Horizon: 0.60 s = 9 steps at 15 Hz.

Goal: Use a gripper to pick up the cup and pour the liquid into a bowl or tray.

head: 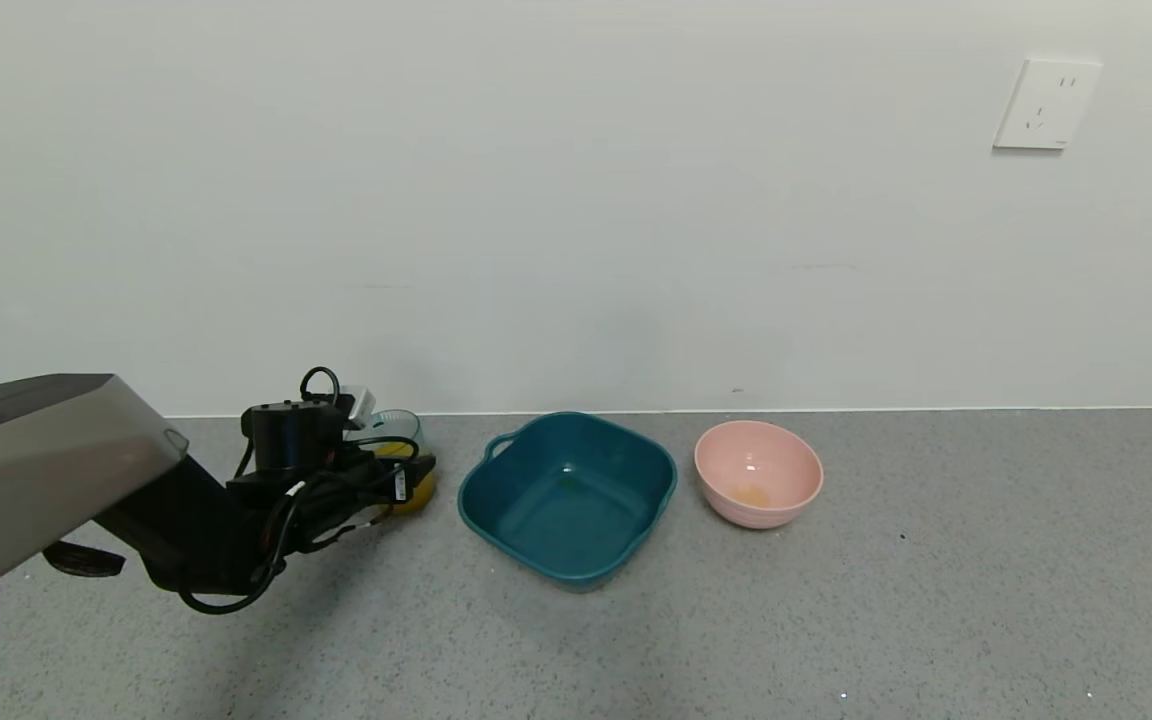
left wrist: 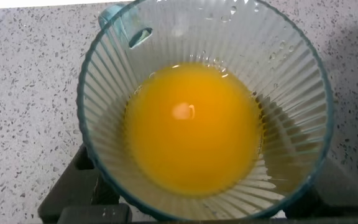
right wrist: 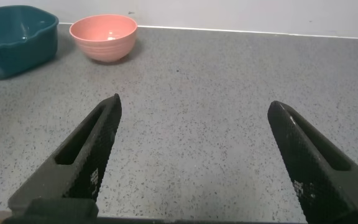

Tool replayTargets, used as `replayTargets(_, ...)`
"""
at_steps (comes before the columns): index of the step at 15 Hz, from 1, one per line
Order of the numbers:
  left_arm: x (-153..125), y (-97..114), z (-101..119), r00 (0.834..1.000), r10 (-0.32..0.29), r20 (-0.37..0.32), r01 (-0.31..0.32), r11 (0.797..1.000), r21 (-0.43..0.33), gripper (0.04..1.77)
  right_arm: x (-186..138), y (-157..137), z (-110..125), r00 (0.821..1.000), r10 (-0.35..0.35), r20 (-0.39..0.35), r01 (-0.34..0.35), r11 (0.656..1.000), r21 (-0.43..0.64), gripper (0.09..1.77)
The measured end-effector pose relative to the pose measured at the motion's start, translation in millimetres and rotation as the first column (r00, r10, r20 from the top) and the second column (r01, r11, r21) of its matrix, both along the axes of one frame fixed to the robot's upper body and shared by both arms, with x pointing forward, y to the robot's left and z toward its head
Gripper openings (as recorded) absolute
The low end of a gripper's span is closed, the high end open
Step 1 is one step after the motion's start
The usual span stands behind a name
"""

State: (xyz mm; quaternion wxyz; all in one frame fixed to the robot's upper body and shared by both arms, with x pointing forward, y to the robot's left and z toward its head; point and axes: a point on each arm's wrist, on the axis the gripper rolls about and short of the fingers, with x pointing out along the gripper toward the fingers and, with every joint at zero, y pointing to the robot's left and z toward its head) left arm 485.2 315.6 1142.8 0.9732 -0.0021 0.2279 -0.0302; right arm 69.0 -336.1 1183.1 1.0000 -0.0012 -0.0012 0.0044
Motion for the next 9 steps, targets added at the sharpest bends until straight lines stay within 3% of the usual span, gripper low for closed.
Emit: replayTargets(9,-3.6,0.7,30.2,0.999,-0.022,0.033,0.020,0.999,0.047,1.32,0.0,0.0,-0.1,1.000,0.000,-0.001,0.000,1.000,0.000,1.71)
